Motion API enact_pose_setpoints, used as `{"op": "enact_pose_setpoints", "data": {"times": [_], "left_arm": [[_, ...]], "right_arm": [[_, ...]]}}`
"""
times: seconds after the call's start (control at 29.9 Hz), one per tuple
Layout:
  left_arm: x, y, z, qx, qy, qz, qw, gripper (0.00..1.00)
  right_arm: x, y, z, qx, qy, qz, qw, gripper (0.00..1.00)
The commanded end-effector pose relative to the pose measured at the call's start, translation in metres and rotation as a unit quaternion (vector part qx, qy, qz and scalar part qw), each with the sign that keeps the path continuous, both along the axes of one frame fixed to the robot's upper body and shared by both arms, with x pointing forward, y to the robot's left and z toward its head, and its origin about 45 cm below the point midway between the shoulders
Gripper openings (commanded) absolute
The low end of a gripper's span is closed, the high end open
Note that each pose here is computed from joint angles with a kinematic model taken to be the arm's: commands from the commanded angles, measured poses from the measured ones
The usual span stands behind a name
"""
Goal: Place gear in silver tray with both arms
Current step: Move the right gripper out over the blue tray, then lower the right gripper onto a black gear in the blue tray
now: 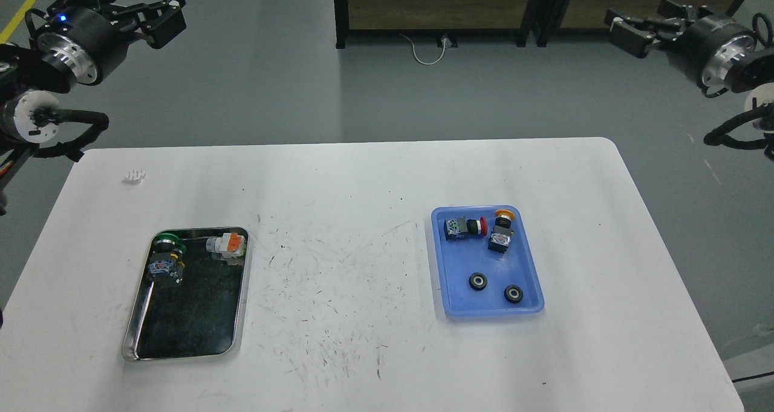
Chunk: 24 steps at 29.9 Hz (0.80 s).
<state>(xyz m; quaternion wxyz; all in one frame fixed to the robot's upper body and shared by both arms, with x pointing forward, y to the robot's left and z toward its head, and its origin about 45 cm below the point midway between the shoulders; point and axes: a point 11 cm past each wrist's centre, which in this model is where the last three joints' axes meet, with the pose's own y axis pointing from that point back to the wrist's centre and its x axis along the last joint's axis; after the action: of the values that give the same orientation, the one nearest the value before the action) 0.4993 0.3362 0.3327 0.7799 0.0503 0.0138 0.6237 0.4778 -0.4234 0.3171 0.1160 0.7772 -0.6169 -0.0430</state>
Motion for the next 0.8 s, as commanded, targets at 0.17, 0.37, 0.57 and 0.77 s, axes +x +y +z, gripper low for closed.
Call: {"op": "enact_pose_setpoints", "data": {"times": [0.17,0.37,0.57,0.77], "left_arm": [[-0.014,0.05,0.003,0.021,-0.01,0.027,0.999,0.99],[-0.026,0.074,-0.002,0.036,0.002,0.029,0.999,0.98],[-0.038,0.097,-0.009,0.09,0.016,0.036,0.995,0.98],[-0.056,0.114,-0.027,0.167,0.029,0.017,0.985,0.99]], "right_arm": [[-0.033,0.049,-0.069,0.003,0.08,0.086,0.993,0.96],[-0.069,0.07,-0.108,-0.026,0.151,0.187,0.97,0.92],[-0.095,0.084,-0.134,-0.054,0.2,0.25,0.946,0.92],[-0.114,0.089,-0.157,-0.077,0.245,0.286,0.923,0.96]]}}
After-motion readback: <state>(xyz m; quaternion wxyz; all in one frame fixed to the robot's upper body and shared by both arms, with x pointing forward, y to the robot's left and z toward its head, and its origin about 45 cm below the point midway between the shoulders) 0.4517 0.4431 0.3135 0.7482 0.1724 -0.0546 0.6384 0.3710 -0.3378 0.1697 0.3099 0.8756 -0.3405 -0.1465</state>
